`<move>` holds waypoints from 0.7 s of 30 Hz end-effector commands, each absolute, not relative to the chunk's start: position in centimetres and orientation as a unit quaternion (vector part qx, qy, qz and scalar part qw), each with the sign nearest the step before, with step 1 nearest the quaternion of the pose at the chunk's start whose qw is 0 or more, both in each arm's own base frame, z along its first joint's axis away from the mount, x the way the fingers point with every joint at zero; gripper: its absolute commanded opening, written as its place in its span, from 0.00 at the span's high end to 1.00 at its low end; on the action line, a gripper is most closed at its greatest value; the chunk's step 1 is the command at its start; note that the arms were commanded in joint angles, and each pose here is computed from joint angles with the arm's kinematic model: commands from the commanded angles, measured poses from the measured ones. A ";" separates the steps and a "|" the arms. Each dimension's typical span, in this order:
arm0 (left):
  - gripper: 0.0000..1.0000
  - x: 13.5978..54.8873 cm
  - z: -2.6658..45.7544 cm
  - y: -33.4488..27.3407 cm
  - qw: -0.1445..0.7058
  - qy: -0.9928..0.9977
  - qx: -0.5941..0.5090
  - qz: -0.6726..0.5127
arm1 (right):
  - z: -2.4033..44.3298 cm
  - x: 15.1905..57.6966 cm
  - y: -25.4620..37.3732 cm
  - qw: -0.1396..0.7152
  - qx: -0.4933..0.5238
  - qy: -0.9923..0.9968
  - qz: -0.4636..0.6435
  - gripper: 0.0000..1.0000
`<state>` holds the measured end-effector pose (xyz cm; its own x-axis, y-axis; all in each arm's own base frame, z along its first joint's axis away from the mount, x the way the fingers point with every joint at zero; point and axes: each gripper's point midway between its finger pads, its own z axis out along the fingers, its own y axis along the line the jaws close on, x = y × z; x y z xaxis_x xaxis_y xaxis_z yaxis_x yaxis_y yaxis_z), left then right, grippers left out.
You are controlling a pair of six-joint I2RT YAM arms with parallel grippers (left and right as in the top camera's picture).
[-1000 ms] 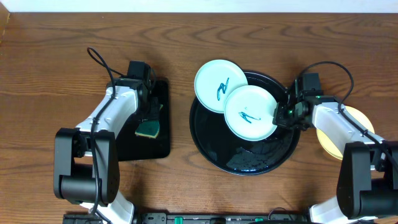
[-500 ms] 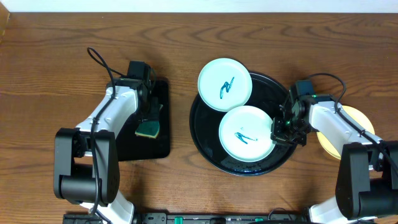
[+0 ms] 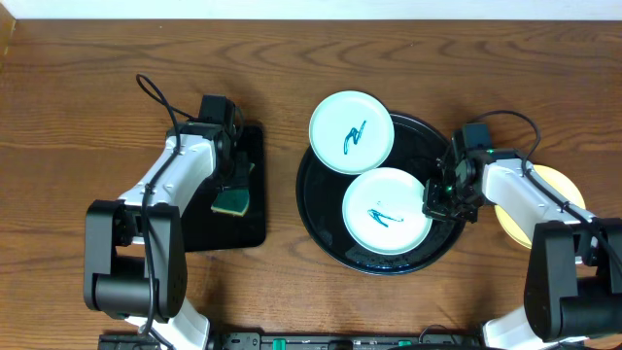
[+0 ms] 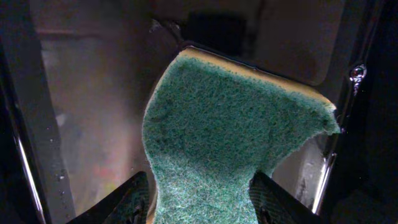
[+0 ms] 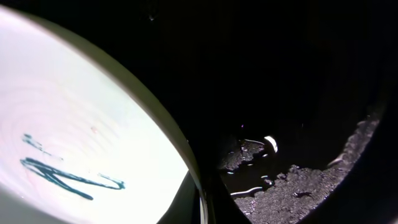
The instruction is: Clean dirty plates on tray and stack at the side
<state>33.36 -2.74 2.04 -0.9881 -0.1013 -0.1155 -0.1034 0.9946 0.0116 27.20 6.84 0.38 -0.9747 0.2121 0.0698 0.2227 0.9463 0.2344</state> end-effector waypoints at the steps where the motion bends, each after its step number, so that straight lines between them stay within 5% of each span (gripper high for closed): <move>1: 0.46 32.9 1.4 -2.5 0.044 0.997 -0.054 0.012 | 0.0 27.3 7.0 0.021 -0.106 -0.987 -0.118 0.99; 9: 0.47 32.9 1.4 -2.5 0.044 0.997 -0.054 0.012 | 0.0 27.3 7.0 0.020 -0.106 -0.987 -0.118 0.99; 11: 0.55 32.9 1.4 -2.5 0.044 0.997 -0.054 0.012 | 0.0 27.3 7.0 0.019 -0.105 -0.987 -0.119 0.99; 15: 0.90 32.8 1.4 -2.5 0.042 0.998 -0.054 0.012 | 0.0 27.3 7.0 0.019 -0.106 -0.987 -0.119 0.99; 21: 0.92 32.4 1.4 -2.5 0.035 0.998 -0.054 0.013 | 0.0 27.3 7.0 0.019 -0.106 -0.987 -0.119 0.99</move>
<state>33.15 -3.02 2.02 -0.9894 -0.1002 -0.1055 -0.1005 0.9949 -0.0018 27.33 7.06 0.36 -0.9770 0.2039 0.0617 0.2128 0.9478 0.2375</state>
